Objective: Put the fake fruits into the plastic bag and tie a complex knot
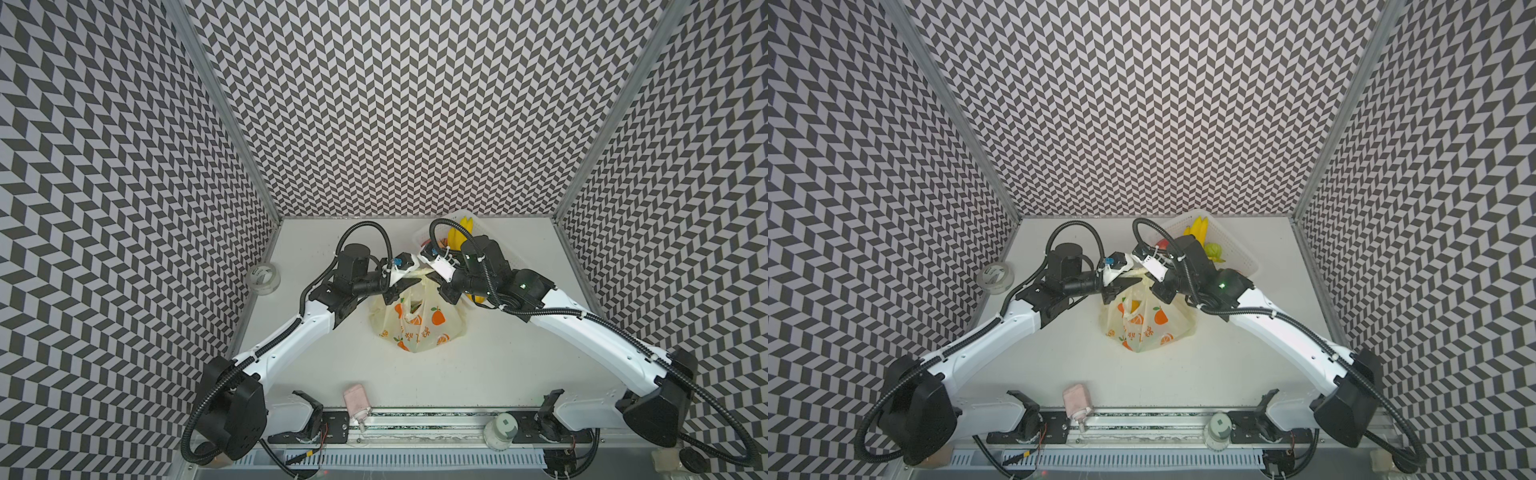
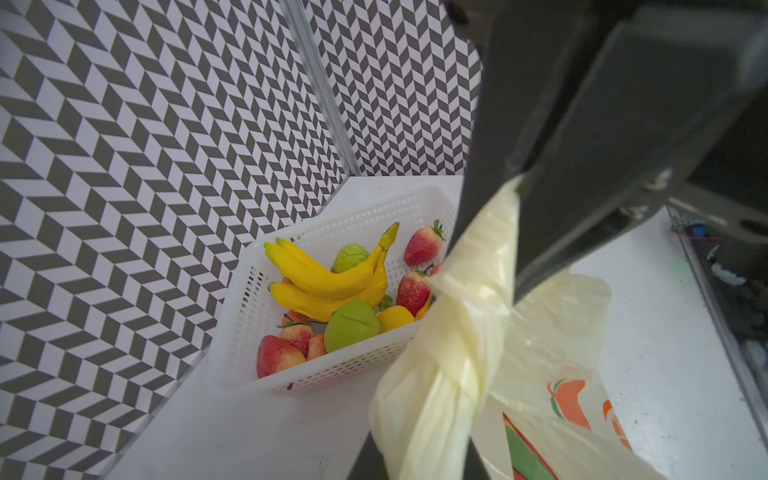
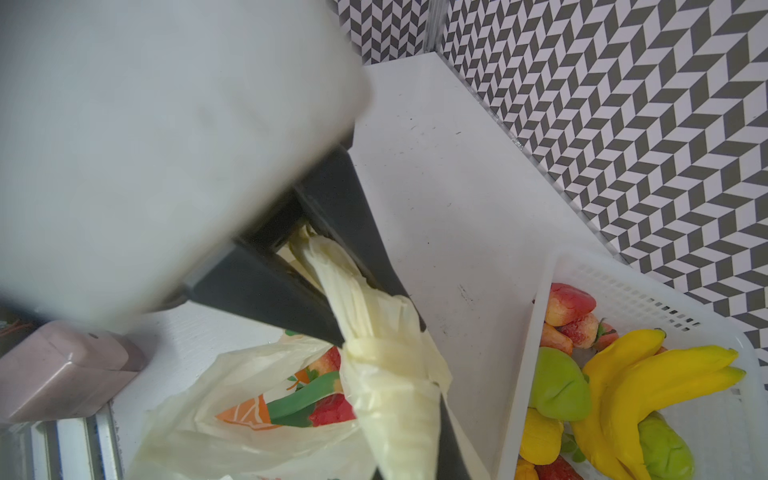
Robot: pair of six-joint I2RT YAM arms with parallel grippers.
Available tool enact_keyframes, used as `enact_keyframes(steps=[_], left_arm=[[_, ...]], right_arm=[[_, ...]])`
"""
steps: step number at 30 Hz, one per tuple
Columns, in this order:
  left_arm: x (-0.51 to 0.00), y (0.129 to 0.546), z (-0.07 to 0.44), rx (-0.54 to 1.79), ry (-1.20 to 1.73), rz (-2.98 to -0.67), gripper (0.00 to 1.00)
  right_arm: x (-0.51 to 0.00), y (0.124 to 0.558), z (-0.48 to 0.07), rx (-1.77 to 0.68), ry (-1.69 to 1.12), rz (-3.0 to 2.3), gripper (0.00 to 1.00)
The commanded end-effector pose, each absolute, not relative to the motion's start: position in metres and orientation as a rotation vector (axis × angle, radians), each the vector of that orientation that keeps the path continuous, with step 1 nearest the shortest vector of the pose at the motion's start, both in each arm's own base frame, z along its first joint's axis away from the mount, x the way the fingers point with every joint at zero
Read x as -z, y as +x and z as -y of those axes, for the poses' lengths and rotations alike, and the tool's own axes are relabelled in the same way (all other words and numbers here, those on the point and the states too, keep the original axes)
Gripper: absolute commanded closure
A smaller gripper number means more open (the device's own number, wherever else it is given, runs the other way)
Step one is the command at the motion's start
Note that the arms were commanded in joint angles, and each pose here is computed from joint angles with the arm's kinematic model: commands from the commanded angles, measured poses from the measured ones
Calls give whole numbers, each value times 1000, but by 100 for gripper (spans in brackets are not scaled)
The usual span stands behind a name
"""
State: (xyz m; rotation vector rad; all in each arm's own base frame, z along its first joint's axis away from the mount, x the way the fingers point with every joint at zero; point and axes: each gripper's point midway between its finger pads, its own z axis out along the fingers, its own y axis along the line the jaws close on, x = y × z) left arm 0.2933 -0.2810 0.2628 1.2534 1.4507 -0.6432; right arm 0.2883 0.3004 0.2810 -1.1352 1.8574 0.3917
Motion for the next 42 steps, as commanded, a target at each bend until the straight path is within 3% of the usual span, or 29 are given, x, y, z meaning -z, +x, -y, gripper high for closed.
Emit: enact_keyframes(steps=[1, 3, 11, 13, 17, 22, 42], left_arm=[[-288, 289, 274, 649, 1199, -1410, 62], [-284, 292, 266, 630, 1165, -1443, 52], [-248, 301, 248, 592, 1095, -1636, 49], [-246, 301, 246, 594, 1081, -1648, 55], [-251, 296, 246, 621, 1066, -1637, 81], [-257, 290, 245, 645, 1039, -1628, 100], [-268, 273, 259, 849, 1011, -1569, 100]], right_arm=[[-298, 294, -301, -385, -1091, -1791, 100], [-302, 295, -301, -389, -1076, -1780, 100], [-304, 299, -300, -389, -1017, -1762, 100], [-301, 302, -298, -373, -1002, -1774, 100], [-297, 306, -297, -362, -971, -1779, 100], [-294, 308, -300, -396, -927, -1780, 100], [-300, 309, -331, -755, -618, -1615, 100]])
